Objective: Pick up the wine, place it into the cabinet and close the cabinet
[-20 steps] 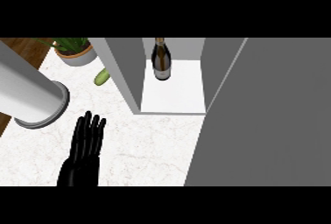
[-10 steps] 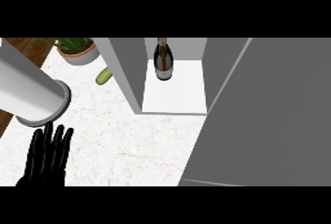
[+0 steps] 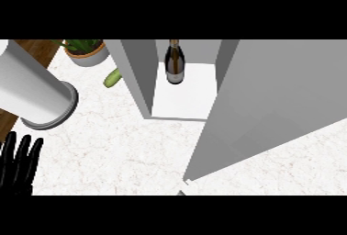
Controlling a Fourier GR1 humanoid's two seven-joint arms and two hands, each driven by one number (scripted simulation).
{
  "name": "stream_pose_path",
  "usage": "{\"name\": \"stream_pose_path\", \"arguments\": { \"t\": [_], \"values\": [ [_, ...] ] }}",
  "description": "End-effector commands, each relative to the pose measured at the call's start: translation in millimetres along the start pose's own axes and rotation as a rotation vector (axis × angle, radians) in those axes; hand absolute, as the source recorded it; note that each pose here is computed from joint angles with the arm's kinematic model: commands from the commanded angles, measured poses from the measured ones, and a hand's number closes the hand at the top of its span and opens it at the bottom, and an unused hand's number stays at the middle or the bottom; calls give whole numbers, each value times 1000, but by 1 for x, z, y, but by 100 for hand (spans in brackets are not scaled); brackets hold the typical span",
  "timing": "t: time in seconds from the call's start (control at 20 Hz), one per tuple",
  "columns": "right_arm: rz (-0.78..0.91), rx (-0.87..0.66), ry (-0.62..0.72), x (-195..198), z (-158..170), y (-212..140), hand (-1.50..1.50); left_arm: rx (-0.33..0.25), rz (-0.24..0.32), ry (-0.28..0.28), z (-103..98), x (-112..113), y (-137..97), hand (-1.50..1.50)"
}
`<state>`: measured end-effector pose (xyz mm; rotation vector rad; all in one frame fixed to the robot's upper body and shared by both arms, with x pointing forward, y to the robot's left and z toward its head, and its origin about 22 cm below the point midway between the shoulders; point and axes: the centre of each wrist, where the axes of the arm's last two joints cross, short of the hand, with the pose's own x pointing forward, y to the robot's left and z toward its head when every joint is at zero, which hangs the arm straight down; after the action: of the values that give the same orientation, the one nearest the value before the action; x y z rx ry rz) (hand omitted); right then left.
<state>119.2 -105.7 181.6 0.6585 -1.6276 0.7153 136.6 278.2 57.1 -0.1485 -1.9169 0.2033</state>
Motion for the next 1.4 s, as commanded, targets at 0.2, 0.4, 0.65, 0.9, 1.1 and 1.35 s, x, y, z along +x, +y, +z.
{"name": "stream_pose_path", "arguments": {
  "t": [0.2,0.4,0.65,0.9,1.1,1.35],
  "values": [
    [24,46,-79,9,-56,24,150,-49,6,-1,-7,19,33,-150],
    [7,7,-52,16,-89,14,150,-56,23,-20,-8,28,46,-150],
    [30,3,-12,34,-142,9,150,-54,33,-33,-20,36,63,-150],
    [42,-48,-26,49,-197,-11,150,-72,31,-32,-23,44,70,-150],
    [65,-19,11,66,-234,-23,150,-59,38,-30,-32,50,69,-150],
    [-89,302,226,44,-240,-40,150,-106,27,-54,-35,61,78,-150]
  ]
}}
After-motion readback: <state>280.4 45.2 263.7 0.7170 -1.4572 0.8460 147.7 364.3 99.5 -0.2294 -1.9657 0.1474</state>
